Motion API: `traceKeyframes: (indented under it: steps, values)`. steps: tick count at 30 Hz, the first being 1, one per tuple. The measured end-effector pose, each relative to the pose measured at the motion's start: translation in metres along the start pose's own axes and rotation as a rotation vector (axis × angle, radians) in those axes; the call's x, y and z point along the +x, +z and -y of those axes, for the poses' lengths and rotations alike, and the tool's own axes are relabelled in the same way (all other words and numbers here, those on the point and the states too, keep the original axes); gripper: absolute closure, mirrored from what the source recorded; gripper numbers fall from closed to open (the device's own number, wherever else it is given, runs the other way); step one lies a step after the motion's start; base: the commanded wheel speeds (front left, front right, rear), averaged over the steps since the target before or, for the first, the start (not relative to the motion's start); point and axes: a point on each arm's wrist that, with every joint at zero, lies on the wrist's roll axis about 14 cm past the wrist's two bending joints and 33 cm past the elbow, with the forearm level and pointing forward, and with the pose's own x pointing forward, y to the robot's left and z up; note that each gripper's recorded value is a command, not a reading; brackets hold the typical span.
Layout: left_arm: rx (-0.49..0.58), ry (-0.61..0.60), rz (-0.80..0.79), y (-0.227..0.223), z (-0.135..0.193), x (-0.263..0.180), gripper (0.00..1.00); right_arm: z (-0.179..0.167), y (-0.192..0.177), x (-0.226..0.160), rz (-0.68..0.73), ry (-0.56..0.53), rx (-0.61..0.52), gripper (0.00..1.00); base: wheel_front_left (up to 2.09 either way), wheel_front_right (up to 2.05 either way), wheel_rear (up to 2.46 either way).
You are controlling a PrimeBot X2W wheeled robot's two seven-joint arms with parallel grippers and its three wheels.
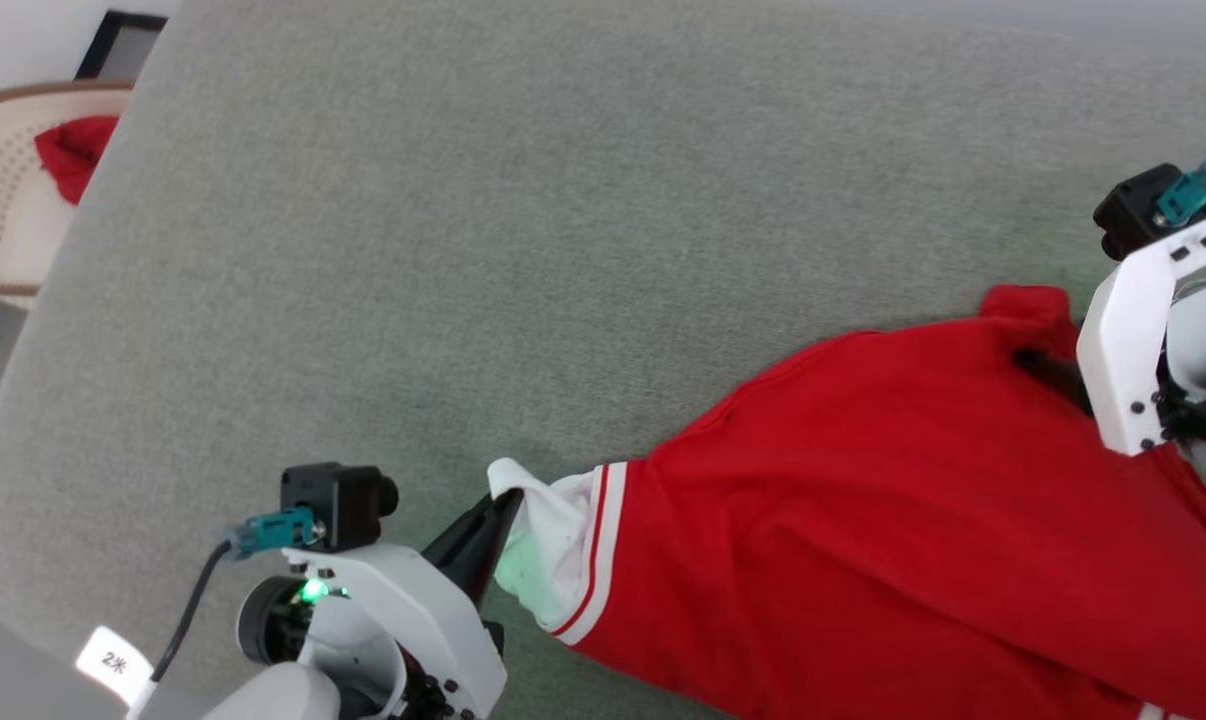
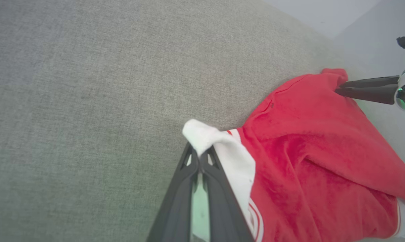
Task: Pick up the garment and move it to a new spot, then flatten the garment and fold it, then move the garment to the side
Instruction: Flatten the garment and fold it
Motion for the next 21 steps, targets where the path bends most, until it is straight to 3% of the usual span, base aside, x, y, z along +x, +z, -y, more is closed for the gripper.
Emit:
traceKeyframes:
  steps: [5,6,7,8,15,21]
  values:
    - [-0.008,0.027,-0.007,-0.004,-0.01,0.001,1.0,0.0,-0.002,0.014,-0.094,0.03,-0.004,0.0,0.0,0.0,0.0]
    - [-0.012,0.032,-0.008,-0.004,-0.011,0.002,1.0,0.0,-0.003,0.016,-0.12,0.036,-0.001,0.09,0.0,0.0,0.0]
    - [-0.015,0.034,-0.007,-0.005,-0.012,0.002,1.0,0.001,-0.004,0.017,-0.148,0.039,0.004,0.62,0.0,0.0,0.0]
    - [-0.017,0.035,-0.006,-0.005,-0.013,0.002,1.0,0.002,-0.004,0.017,-0.174,0.04,0.007,1.0,0.0,0.0,0.0]
    - [-0.019,0.045,-0.011,-0.006,-0.017,0.0,1.0,0.014,-0.002,0.015,-0.223,0.013,0.067,1.0,0.0,0.0,0.0]
    - [0.029,0.014,-0.03,0.007,-0.014,0.001,1.0,0.013,0.024,0.008,-0.103,0.019,0.153,1.0,0.0,0.0,0.0]
